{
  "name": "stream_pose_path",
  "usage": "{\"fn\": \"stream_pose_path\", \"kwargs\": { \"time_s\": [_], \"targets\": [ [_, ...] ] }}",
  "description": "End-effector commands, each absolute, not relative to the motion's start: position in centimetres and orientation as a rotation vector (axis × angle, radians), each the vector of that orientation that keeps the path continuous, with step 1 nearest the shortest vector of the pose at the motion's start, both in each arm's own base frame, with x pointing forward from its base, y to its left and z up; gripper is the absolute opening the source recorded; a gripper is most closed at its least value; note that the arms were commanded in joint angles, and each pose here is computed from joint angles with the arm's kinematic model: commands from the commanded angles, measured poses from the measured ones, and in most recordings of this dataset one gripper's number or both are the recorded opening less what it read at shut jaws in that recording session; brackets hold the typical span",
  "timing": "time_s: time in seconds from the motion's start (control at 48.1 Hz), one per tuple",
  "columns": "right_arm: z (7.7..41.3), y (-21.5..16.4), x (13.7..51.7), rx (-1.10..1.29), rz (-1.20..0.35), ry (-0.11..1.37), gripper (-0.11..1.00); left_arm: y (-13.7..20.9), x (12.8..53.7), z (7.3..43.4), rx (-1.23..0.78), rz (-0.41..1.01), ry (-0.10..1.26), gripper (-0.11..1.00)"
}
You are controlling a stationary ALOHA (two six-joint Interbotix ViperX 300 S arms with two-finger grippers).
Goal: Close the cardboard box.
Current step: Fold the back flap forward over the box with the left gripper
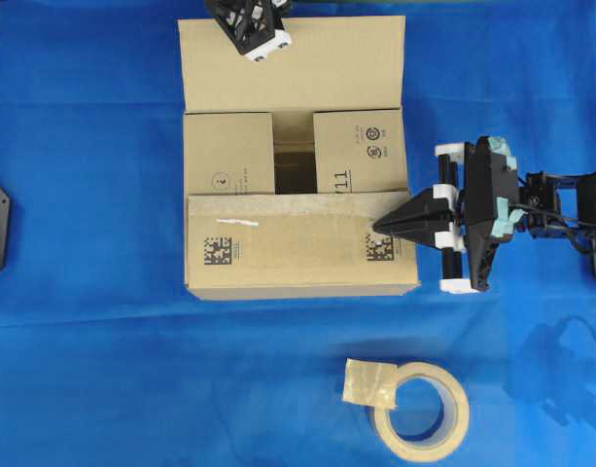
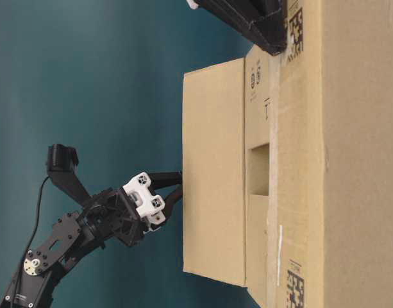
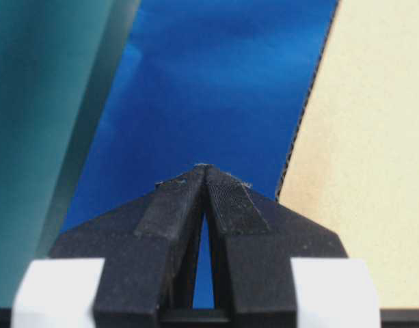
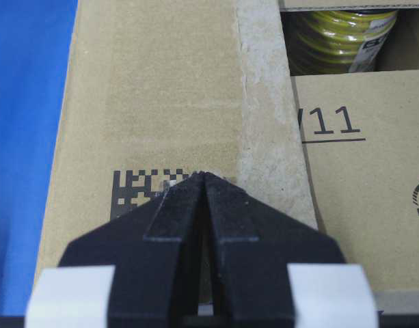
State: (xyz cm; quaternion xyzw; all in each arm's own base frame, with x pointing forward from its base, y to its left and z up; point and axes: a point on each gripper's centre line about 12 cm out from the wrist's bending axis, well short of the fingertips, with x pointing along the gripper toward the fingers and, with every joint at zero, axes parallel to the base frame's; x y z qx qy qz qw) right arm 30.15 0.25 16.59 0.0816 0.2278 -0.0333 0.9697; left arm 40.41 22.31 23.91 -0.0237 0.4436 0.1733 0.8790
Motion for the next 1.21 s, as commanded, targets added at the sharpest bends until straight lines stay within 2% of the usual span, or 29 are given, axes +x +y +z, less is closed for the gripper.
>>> {"fn": "stream_pose_path", "kwargs": {
  "time_s": [0.0,0.312,0.603,1.185],
  "targets": [
    [17.3,0.1,30.6,0.166,-0.071,0.435,0.0,22.0,40.7,25.7,-0.036,0.359,0.891,0.0],
    [17.3,-0.2,30.6,0.165,-0.079,0.433,0.0,20.4,40.5,28.2,-0.013,0.337,0.855,0.0],
    [17.3,-0.7,30.6,0.165,-0.093,0.432,0.0,17.1,39.6,29.9,-0.013,0.292,0.853,0.0],
    [17.6,-1.0,30.5,0.166,-0.101,0.416,0.0,9.7,36.9,27.4,-0.096,0.212,0.883,0.0]
  ]
}}
